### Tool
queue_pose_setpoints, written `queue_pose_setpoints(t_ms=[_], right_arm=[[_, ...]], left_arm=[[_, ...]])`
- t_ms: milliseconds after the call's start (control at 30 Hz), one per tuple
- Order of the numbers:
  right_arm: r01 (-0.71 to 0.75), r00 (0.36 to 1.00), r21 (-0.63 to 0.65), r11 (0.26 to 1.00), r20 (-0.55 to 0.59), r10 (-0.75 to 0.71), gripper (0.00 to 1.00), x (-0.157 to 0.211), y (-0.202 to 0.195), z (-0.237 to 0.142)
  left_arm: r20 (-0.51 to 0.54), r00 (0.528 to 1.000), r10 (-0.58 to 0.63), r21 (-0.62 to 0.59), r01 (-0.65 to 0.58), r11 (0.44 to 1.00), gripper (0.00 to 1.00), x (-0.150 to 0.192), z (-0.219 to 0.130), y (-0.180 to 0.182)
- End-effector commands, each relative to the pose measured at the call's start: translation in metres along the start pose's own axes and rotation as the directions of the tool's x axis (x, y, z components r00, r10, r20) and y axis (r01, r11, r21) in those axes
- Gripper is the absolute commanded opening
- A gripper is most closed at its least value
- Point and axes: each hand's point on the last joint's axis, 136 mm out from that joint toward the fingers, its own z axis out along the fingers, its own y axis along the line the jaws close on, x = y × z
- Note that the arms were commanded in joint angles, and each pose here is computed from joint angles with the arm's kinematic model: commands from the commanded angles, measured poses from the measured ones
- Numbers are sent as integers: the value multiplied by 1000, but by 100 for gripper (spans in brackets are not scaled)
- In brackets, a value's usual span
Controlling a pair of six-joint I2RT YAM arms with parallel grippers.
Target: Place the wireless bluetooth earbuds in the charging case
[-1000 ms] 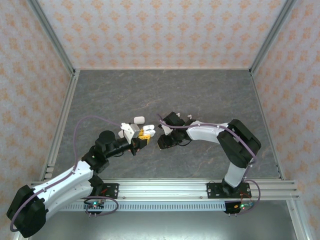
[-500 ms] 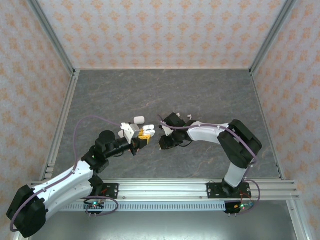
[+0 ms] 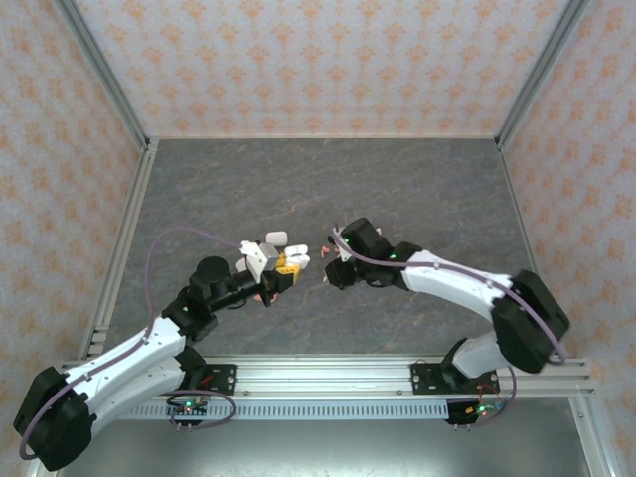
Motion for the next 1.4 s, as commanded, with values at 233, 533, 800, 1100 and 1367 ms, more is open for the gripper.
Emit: queue_pose_setpoints(t_ms=[233, 533, 800, 1100, 1367], right_arm=[[147, 919, 138, 979, 348, -187, 18, -60, 5, -110], [294, 839, 176, 939, 423, -342, 17, -70, 38, -123], [351, 796, 163, 922, 466, -386, 17, -81, 60, -124], [381, 791, 104, 919, 477, -382, 17, -88, 79, -115], [391, 807, 86, 916, 447, -386, 17, -84, 85, -99]], left_arm=[[3, 1000, -23, 58, 23, 998, 0, -19, 18, -4], [-22, 999, -46, 133, 49, 990, 0, -20, 37, -11], [-11, 999, -30, 207, 32, 978, 0, -28, 42, -23], [-10, 1000, -19, 221, 21, 975, 0, -28, 43, -26], [-7, 1000, -8, 225, 10, 974, 0, -28, 44, -27]])
